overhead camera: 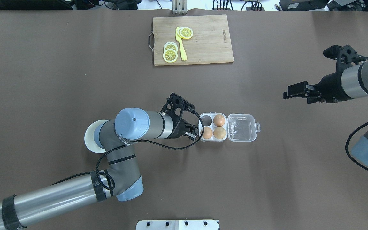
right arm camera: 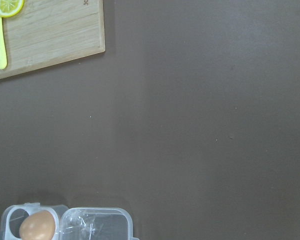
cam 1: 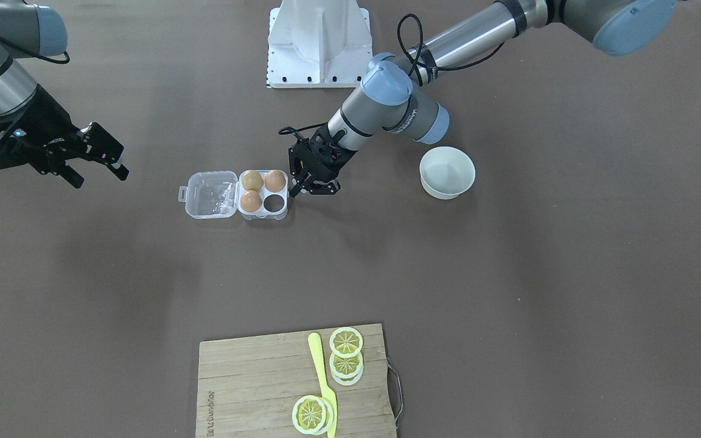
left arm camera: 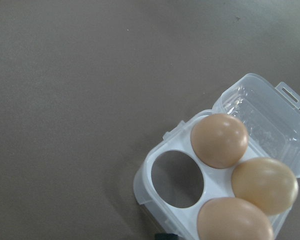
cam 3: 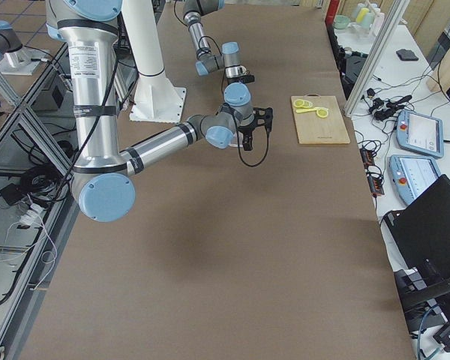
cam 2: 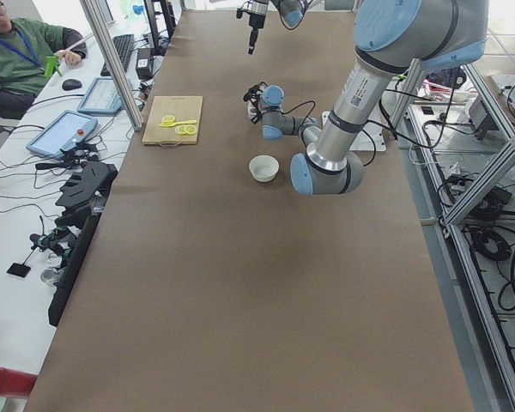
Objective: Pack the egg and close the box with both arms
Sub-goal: 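Move the right gripper to the open lid while the left gripper hovers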
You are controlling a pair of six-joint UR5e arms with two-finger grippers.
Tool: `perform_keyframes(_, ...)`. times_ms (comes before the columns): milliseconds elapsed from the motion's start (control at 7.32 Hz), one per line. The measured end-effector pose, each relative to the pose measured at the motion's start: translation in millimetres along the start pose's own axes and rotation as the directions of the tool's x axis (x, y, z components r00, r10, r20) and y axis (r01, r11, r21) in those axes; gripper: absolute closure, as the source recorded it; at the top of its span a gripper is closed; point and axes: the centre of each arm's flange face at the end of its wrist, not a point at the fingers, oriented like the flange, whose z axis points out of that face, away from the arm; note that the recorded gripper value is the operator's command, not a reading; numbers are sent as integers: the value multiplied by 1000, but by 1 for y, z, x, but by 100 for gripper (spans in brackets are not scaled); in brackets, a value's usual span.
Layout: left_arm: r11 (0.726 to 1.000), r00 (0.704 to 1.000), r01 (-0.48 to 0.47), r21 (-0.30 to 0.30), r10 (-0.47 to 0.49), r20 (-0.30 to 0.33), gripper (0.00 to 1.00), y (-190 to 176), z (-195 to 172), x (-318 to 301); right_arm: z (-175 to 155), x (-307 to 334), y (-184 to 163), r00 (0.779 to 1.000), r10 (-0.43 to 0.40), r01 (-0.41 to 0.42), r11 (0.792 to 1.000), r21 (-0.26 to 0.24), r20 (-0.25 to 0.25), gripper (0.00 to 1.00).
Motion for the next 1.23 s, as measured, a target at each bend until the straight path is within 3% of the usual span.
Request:
perform_keyframes(683,1000,1000,2,6,-3,15,100,-3,0,-3,9,-6,8,1000,19,-20,1000,-13,-2,2)
perform_keyframes(957,1000,1000,2,7,-2,15,100,-6,0,1,24,-19,21,993,115,-115,993,-3,0,5)
perform_keyframes(1230,1000,1000,3,5,-3,18,100,-10,1,4,40,-35,40,983,178,-178,984,-6,44,6)
